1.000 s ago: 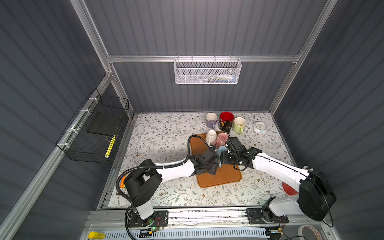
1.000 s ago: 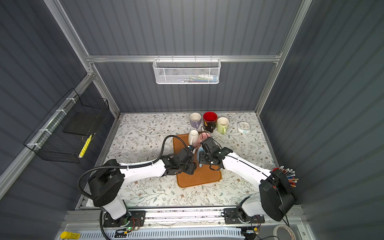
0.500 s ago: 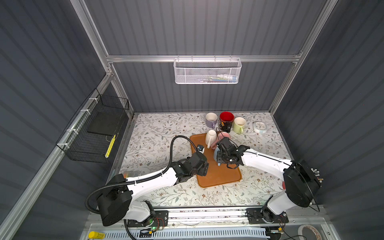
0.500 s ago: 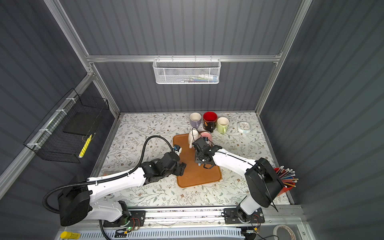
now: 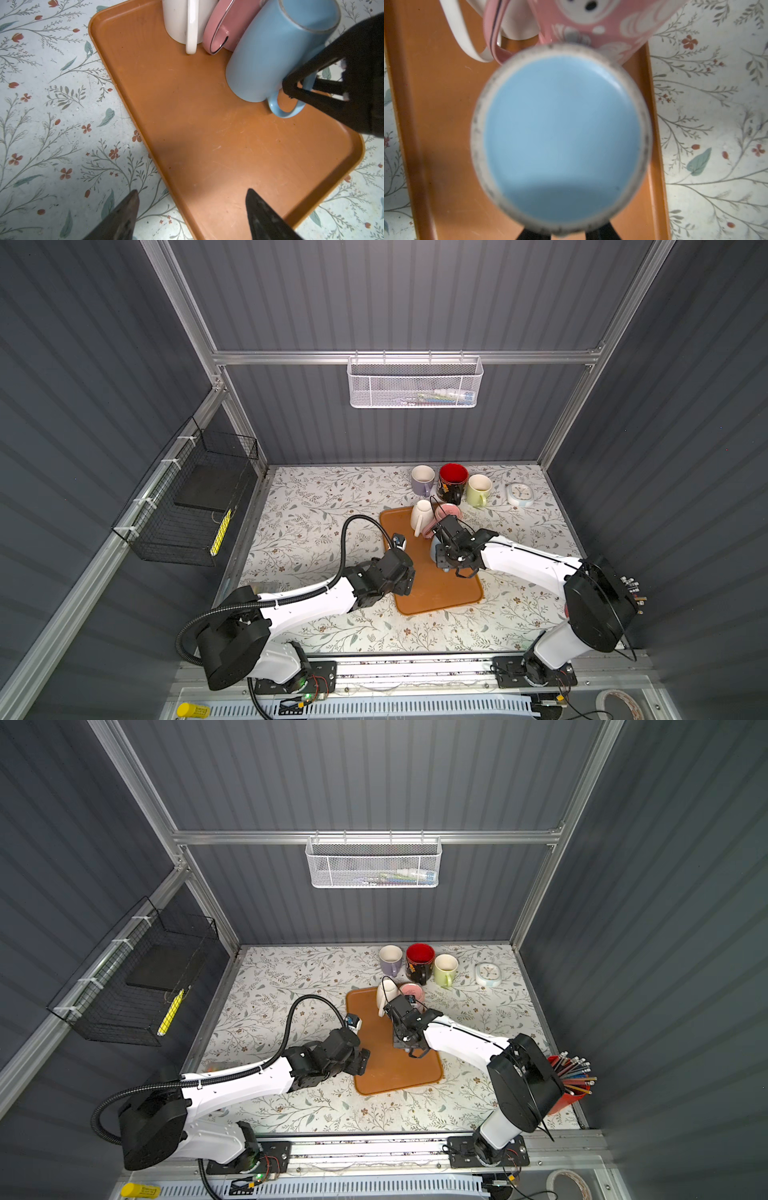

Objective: Turn the mug right side up
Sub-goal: 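Close the right gripper on the light blue mug while the left gripper withdraws, then lift the light blue mug with the right gripper while the left gripper rises toward it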

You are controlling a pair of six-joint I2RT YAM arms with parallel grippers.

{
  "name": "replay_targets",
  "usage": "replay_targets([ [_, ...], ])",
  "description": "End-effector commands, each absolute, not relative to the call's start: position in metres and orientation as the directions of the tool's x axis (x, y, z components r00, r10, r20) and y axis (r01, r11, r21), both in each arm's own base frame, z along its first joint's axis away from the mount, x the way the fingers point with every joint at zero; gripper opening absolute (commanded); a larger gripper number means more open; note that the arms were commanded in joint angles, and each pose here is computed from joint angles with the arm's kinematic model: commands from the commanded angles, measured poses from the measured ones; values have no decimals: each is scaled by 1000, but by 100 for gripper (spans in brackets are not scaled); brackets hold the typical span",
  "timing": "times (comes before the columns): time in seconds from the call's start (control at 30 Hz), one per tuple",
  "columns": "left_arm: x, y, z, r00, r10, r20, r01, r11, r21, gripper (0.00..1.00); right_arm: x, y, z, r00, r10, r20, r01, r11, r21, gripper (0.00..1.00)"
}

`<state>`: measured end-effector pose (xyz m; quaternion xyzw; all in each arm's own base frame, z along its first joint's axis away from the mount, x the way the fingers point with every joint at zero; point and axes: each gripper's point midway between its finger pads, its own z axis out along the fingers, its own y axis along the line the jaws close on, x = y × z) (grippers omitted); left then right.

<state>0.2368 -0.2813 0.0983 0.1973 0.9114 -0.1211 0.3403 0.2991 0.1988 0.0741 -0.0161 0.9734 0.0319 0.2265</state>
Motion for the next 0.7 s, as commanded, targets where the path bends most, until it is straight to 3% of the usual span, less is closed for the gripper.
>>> replay_targets([
  [0.0,242,-285,94,-690,290,-663,439,896,-65,81,301,197,77,-898,-65,-436,-80,997,16,28],
  [0.43,252,-290,102,-660,335,-673,459,888,-8,83,300,201,65,-911,-85,-404,-100,995,18,23],
  [0.67,253,-301,99,-668,328,-668,470,882,-36,83,297,198,62,-915,-104,-389,-115,993,6,12],
])
